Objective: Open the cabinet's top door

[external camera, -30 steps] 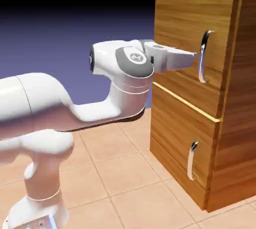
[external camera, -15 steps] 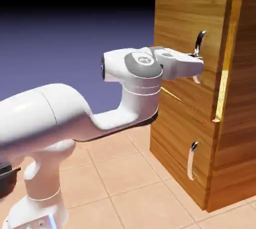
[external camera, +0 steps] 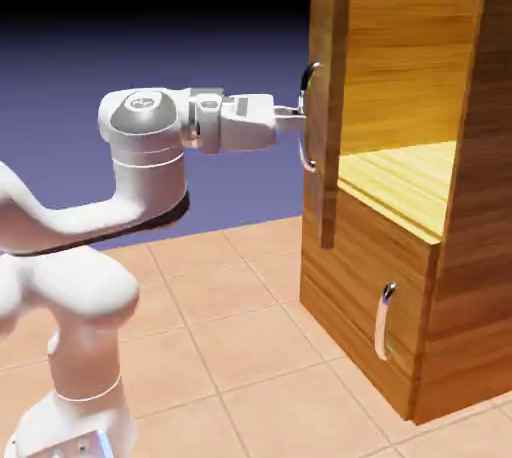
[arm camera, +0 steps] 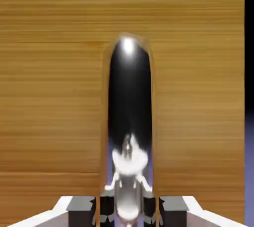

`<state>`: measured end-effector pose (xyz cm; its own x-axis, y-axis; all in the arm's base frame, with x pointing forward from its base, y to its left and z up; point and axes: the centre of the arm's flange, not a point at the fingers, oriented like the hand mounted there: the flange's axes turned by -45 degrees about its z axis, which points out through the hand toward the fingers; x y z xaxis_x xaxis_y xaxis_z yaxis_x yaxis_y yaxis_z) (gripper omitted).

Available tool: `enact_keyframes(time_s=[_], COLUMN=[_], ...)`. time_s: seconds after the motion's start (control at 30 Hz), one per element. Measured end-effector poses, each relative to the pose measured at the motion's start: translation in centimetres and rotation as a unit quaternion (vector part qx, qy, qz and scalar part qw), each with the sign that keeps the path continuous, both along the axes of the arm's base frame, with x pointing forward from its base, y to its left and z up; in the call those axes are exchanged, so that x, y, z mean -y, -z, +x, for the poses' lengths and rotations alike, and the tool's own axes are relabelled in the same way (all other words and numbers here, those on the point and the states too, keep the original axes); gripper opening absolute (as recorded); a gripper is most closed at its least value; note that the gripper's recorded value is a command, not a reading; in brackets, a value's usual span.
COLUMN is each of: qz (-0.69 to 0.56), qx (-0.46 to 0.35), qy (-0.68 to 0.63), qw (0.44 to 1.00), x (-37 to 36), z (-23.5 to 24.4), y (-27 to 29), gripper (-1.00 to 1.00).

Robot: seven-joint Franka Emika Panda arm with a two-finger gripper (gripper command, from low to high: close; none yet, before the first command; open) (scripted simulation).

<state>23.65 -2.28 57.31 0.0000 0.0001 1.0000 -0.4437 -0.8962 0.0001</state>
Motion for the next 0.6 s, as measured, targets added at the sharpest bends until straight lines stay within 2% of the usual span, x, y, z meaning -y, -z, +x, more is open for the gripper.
enact_keyframes(time_s=[0.6], qz=[0.0], qx=[0.0], qy=[0.153], qw=[0.988], x=[-10.1], z=[-6.6], y=[0.0], gripper=[-1.0])
